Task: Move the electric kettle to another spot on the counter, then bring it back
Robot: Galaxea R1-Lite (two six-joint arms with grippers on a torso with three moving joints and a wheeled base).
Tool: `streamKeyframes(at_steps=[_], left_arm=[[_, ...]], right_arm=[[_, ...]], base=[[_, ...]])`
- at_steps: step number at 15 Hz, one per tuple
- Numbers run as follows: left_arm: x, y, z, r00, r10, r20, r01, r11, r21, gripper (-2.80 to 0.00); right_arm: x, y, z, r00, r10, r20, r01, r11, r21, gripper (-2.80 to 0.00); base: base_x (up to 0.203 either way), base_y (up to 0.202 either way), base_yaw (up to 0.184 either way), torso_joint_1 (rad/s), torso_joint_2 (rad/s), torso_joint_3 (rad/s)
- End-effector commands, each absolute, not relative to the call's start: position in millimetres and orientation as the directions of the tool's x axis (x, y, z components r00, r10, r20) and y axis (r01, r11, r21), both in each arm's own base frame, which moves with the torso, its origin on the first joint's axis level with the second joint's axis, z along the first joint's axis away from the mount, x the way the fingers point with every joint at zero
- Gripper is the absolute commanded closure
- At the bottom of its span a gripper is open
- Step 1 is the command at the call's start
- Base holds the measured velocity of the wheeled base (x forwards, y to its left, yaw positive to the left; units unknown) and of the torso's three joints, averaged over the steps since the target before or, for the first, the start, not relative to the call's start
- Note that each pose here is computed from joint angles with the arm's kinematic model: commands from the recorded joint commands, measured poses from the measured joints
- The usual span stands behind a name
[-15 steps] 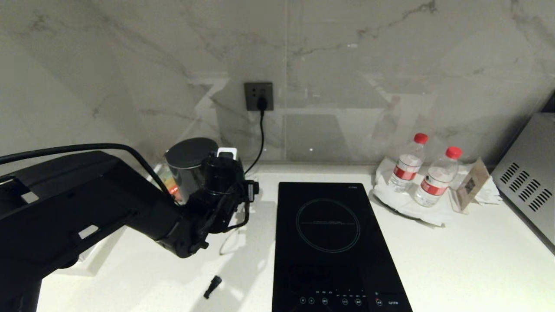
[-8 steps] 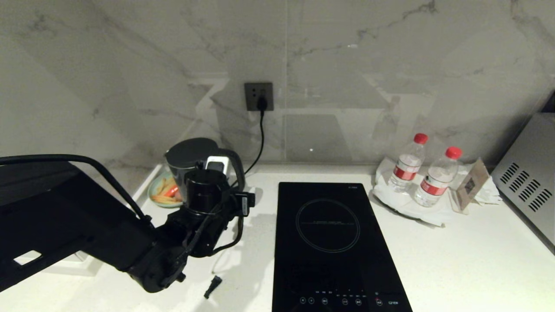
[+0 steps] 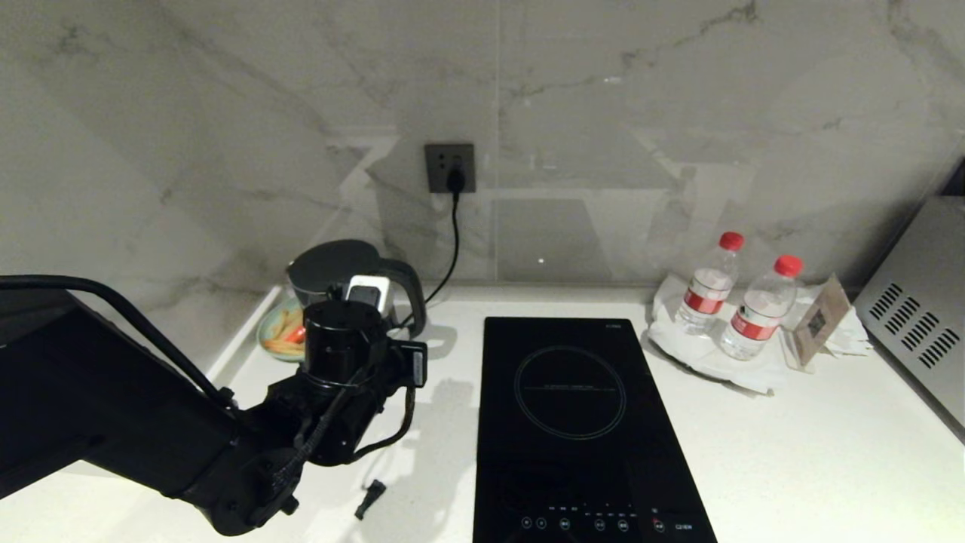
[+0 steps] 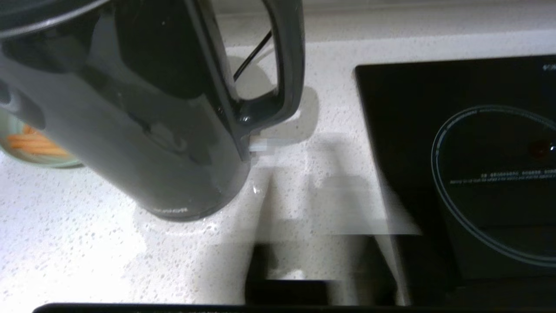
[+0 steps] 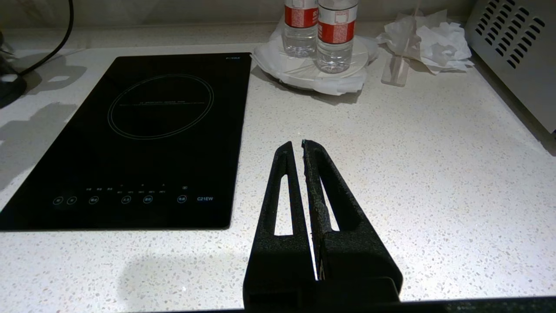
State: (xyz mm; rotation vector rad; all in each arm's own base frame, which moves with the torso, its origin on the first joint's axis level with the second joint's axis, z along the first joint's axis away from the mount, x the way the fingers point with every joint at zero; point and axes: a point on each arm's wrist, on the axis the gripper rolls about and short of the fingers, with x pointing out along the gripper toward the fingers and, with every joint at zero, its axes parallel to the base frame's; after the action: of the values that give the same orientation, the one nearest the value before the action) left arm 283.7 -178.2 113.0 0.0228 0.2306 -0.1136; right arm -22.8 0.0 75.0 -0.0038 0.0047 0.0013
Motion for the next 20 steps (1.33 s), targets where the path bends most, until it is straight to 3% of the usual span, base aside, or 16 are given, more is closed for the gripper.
streamKeyframes(at_steps=[1,5,14,20], left_arm=[[275.3,-175.0,112.2,0.965,-0.112,-0.238,0.119,0.993,0.015,0.0],[257.8,-179.9,94.5,0.943,-0.139,-0.301,0.161,0.986,0.05,0.0],[246.4,-184.1,94.9,0.937,-0.169,-0.306,0.194,0.98,0.053,0.0],[249.0,-188.0,85.6,0.93,-0.165,-0.328,0.196,0.978,0.065,0.0]], right_arm=[[-22.8,0.0,75.0,1.0,0.002,-0.005,-0.002,1.0,-0.005,0.0],[-22.8,0.0,75.0,1.0,0.002,-0.005,-0.002,1.0,-0.005,0.0],[-22.8,0.0,75.0,1.0,0.002,-0.005,-0.002,1.0,-0.005,0.0],[-22.8,0.0,75.0,1.0,0.002,-0.005,-0.002,1.0,-0.005,0.0]], base=[[0.0,0.0,0.0,0.0,0.0,0.0],[0.0,0.0,0.0,0.0,0.0,0.0],[0.0,0.0,0.0,0.001,0.0,-0.004],[0.0,0.0,0.0,0.002,0.0,-0.164]])
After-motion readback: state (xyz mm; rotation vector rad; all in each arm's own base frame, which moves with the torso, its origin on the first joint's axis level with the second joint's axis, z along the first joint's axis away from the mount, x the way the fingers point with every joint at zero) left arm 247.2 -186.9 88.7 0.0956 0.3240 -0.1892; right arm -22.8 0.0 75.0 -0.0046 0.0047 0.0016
